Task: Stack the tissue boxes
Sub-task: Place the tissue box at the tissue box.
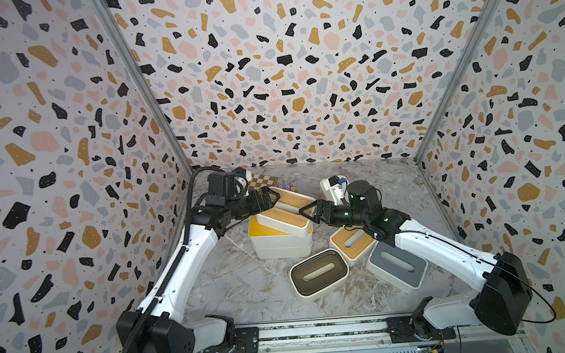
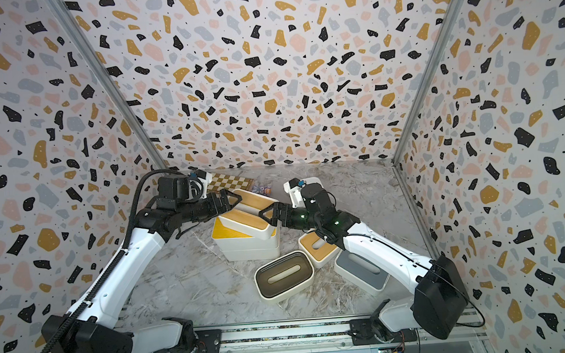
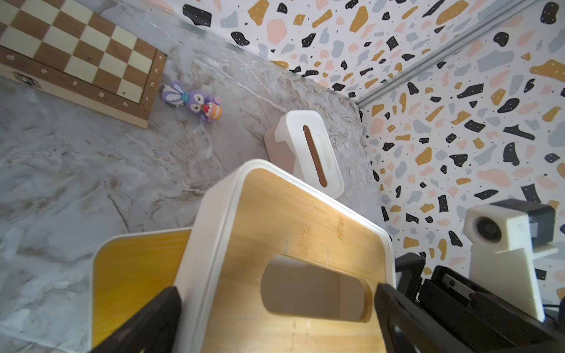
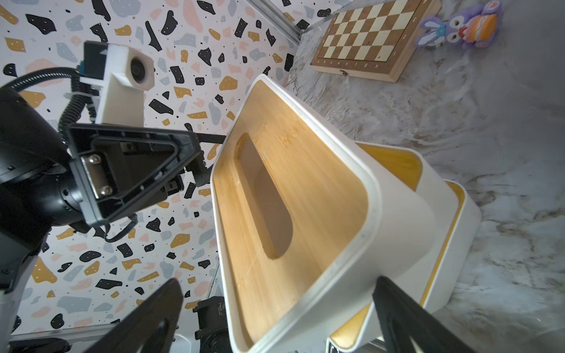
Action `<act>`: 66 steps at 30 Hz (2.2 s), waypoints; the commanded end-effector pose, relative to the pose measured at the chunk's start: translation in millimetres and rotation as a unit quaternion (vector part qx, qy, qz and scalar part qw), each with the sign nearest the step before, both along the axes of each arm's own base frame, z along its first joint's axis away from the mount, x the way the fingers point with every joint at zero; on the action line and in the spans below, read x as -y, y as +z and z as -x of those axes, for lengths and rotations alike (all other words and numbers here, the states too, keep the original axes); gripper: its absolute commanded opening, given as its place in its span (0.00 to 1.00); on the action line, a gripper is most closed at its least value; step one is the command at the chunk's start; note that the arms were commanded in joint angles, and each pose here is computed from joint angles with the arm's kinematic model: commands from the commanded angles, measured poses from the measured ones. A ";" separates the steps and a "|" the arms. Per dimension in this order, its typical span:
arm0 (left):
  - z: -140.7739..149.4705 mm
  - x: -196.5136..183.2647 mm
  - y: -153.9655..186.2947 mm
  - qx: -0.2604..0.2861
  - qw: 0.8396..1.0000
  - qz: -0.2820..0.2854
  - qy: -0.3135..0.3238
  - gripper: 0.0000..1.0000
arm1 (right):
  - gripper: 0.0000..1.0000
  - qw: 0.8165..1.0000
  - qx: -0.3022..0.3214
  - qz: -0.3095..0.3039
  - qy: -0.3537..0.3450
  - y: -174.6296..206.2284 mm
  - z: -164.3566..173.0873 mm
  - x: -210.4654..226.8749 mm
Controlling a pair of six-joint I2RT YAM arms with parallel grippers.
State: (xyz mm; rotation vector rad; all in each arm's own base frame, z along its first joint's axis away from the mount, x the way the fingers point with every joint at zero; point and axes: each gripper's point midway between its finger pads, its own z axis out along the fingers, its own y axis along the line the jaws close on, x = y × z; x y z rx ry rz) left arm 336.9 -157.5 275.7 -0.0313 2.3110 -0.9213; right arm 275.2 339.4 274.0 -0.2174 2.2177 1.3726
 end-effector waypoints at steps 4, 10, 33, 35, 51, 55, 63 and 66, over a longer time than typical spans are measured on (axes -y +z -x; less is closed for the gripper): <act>24.9 2.3 13.6 0.006 0.999 0.029 -0.016 0.99 | 0.99 1.000 0.025 -0.018 -0.002 25.9 -11.8 -11.5; 37.4 -2.7 13.0 -0.005 0.999 0.035 0.000 1.00 | 0.99 1.000 0.022 -0.004 0.007 22.9 -25.3 -20.5; 22.4 -16.5 11.1 0.003 0.999 0.004 0.045 1.00 | 0.99 1.000 -0.005 -0.010 -0.006 16.3 -12.9 -19.3; 22.3 -20.3 12.0 0.006 0.999 -0.003 0.053 1.00 | 0.99 1.000 -0.005 -0.006 -0.013 15.1 -14.2 -17.1; 10.2 -14.7 18.4 0.014 0.998 0.018 0.055 1.00 | 0.99 0.999 -0.017 -0.021 -0.018 16.8 -5.6 -16.1; 9.6 -13.9 19.9 0.017 0.998 0.021 0.054 1.00 | 0.99 0.999 -0.020 -0.033 -0.010 19.4 -1.2 -21.4; 6.4 -9.8 21.6 0.018 0.998 0.029 0.046 1.00 | 0.99 0.999 -0.010 -0.023 -0.020 22.4 2.1 -21.9; 5.3 -14.1 18.3 0.014 0.998 0.015 0.055 1.00 | 0.99 1.000 -0.006 -0.013 -0.028 22.2 -0.2 -18.4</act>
